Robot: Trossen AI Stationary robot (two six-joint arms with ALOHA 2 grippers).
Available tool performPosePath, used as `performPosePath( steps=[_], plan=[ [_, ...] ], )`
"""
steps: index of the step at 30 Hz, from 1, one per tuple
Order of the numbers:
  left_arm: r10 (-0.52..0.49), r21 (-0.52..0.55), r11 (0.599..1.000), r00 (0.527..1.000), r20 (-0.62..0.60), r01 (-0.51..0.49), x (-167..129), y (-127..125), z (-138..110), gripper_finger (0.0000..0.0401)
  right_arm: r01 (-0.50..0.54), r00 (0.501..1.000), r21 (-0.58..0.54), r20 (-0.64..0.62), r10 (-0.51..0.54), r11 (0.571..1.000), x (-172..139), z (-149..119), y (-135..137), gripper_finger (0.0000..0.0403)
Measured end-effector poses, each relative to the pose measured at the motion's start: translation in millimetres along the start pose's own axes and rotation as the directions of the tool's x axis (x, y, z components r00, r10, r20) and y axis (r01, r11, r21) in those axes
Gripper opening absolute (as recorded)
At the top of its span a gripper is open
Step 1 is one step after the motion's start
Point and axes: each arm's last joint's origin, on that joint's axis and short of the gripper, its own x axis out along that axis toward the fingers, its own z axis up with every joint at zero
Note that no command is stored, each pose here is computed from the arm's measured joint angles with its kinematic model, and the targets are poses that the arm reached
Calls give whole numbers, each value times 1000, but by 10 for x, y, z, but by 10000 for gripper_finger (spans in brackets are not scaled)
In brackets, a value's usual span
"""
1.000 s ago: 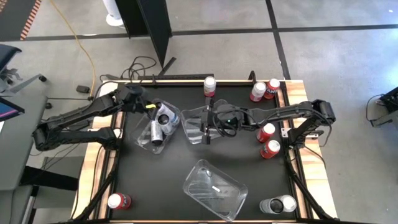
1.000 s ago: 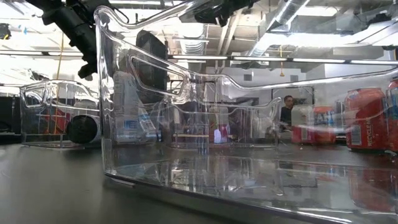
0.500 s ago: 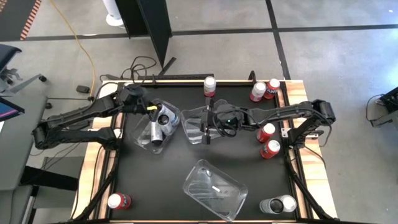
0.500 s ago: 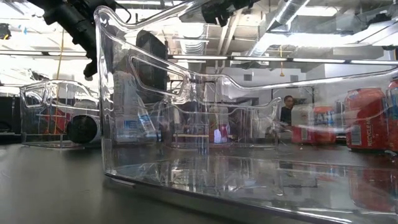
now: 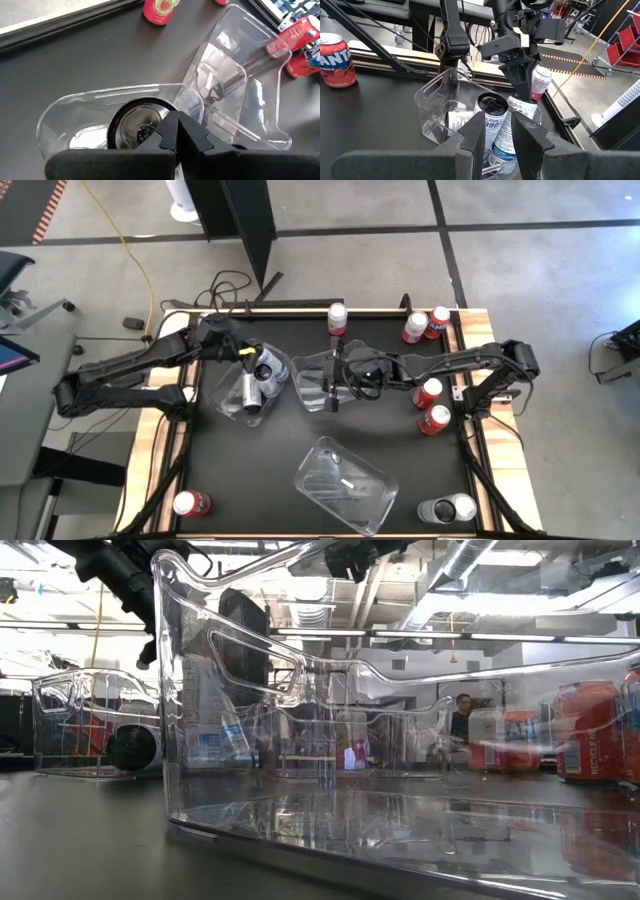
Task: Sort soda cans
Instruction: Put the left black soda can in the top left transparent bin
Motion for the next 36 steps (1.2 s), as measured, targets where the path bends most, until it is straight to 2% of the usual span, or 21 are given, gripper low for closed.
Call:
performPosePath(
  steps=[6, 10, 17, 25, 36],
  plan=[
    [-29, 13, 999, 1000, 0, 29, 168, -58, 36, 0, -1, 1000, -1, -4, 1, 1000, 0, -4, 1, 113],
    [-89, 21, 996, 996, -4, 90, 201, -113, 39, 0, -4, 1000, -4, -19, 4, 1000, 0, -19, 4, 113],
    [-112, 22, 993, 993, -30, 113, 205, -173, -4, 0, -5, 1000, -5, -23, 4, 1000, 0, -23, 4, 113],
    [-111, 19, 993, 991, -73, 113, 226, -217, -68, 0, -4, 1000, -4, -21, 4, 1000, 0, -21, 4, 113],
    [-71, 14, 997, 995, -68, 72, 298, -217, -69, 0, -4, 1000, -4, -19, 4, 1000, 0, -19, 4, 113]
  ],
)
